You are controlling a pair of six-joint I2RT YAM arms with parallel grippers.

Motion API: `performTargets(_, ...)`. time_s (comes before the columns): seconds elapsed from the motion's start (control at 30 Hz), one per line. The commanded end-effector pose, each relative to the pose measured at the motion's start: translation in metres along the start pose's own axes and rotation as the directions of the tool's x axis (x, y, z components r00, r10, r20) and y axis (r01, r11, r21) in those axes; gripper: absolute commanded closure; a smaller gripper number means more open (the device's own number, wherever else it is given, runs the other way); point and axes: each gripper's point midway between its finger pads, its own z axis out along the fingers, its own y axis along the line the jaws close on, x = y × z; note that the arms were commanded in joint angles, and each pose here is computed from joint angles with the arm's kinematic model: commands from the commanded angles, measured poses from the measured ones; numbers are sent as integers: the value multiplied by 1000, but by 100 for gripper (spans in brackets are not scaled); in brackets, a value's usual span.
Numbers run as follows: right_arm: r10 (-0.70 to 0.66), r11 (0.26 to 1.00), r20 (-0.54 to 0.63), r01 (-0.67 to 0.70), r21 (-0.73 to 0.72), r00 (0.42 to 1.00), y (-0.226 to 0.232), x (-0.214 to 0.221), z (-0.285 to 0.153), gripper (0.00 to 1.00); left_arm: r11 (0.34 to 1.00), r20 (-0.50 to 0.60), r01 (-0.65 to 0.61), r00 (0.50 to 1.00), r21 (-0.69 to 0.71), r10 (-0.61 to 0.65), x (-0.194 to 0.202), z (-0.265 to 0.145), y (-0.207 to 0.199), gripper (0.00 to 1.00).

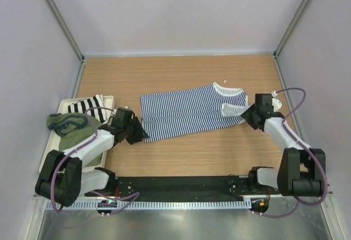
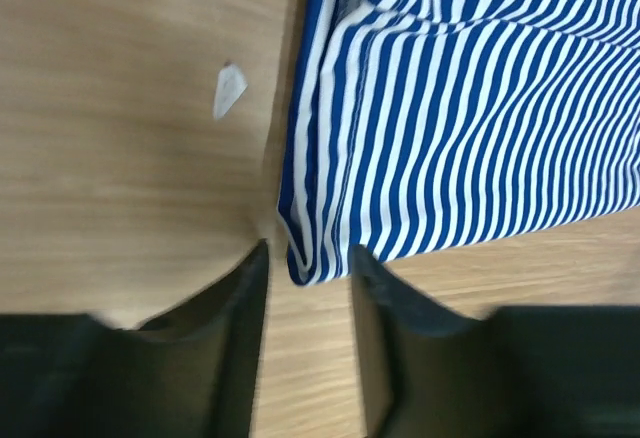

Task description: Fold and stack the tank tops

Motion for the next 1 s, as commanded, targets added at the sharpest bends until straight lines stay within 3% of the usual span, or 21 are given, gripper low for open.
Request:
performTargets(0.0, -10, 997, 20, 8, 74, 1000, -31, 11, -17, 51, 999, 26, 28, 999, -21, -27, 5, -15, 7, 56)
performTargets(0.07, -1, 996, 71, -6, 86, 997, -41, 8, -28, 43, 999, 69, 21, 997, -34, -19, -1, -29, 9, 45)
performTargets(0.17, -2, 1000, 161, -2, 30, 987, -32, -11, -43, 39, 997, 160, 12, 987, -80, 1, -20, -47, 12, 36)
performTargets(0.27, -75, 989, 223, 101, -109, 972, 7, -38, -55, 39, 994, 180, 4, 983, -112, 16, -38, -48, 9, 35)
performTargets(0.37, -137, 963, 200, 178, -204, 970, 48, -54, -57, 39, 996, 152, 25, 988, -84, -12, -60, -35, -6, 36)
performTargets(0.4, -139, 963, 146, 168, -211, 979, 55, -50, -46, 39, 998, 144, 28, 989, -61, -19, -66, -33, -14, 37)
performTargets(0.43, -152, 943, 87, 171, -287, 985, 72, -42, -43, 40, 999, 182, 27, 983, -26, -22, -85, -35, -29, 38)
performTargets(0.47, -142, 927, 101, 168, -336, 985, 92, -52, -44, 40, 999, 170, 29, 985, -41, -22, -90, -25, -31, 38)
performTargets(0.53, -148, 917, 19, 144, -371, 989, 108, -42, -23, 40, 999, 212, 31, 977, -14, -27, -116, -24, -50, 39)
performTargets(0.57, -156, 901, 46, 161, -403, 987, 128, -55, -25, 40, 999, 229, 32, 973, -4, -31, -126, -22, -56, 40)
performTargets(0.73, -302, 882, 11, 284, -377, 953, 174, -54, 17, 43, 998, 251, 54, 967, -22, -47, -176, 2, -68, 43)
performTargets(0.97, -417, 847, -48, 369, -383, 907, 222, -39, 77, 44, 997, 222, 65, 973, -30, -57, -204, 27, -70, 42)
